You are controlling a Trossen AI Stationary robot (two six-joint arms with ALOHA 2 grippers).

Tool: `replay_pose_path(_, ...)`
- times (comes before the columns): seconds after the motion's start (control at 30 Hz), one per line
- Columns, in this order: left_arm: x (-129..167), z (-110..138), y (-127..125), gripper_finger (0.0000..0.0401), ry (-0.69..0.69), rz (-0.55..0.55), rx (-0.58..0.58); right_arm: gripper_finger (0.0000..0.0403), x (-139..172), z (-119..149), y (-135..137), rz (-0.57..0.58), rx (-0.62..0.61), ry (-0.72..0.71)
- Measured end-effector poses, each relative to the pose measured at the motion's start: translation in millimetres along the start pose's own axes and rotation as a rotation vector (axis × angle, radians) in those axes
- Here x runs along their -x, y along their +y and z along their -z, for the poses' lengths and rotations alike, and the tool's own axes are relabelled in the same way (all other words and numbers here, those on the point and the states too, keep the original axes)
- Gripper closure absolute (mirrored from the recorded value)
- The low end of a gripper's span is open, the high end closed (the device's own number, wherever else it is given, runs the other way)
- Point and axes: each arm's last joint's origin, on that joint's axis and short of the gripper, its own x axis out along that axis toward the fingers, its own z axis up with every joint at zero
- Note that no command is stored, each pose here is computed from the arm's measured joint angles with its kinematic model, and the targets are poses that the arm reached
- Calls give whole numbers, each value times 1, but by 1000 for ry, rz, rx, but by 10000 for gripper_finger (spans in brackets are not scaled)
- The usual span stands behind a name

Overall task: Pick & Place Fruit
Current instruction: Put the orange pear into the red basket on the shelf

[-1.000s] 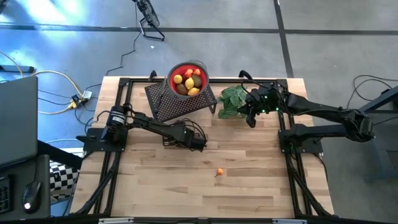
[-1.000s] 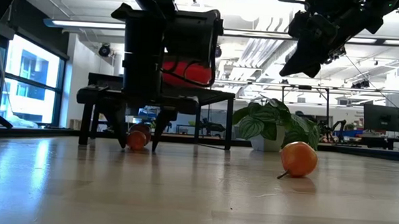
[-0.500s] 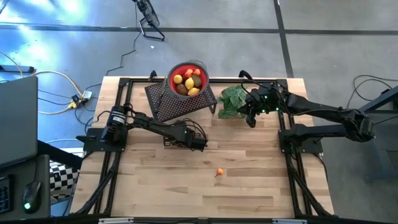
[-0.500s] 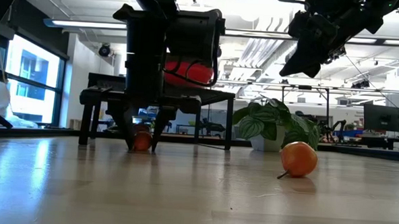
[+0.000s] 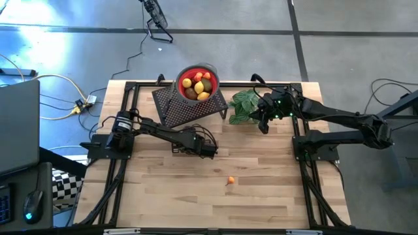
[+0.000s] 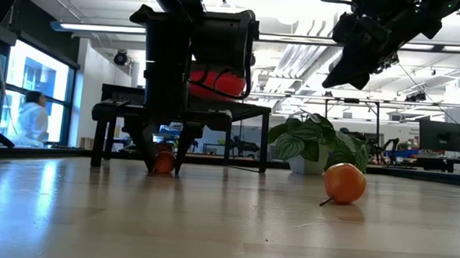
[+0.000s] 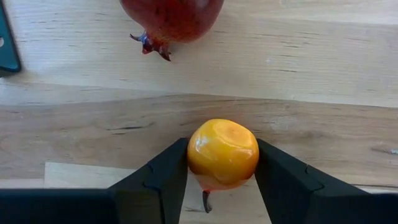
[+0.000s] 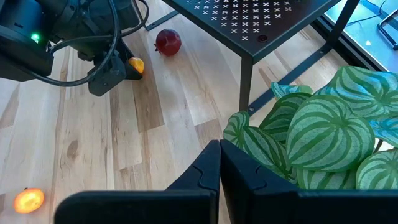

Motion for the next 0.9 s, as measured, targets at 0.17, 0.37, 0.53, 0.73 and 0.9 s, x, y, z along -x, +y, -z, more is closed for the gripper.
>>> replay_pose_path(0.17,0,0,-1,231,2,6,-17,400,0,0,0,0,0,0)
replay_pose_path(0.37,12,-3,-9,232,24,23,-88,400,0,0,0,0,0,0)
replay_pose_path(0.53,30,-10,-23,233,45,76,-158,400,0,0,0,0,0,0)
replay_pose_path(0.73,52,-16,-38,260,20,161,-195,400,0,0,0,0,0,0)
replay_pose_path(0.9,73,-22,-49,265,-7,231,-233,400,0,0,0,0,0,0)
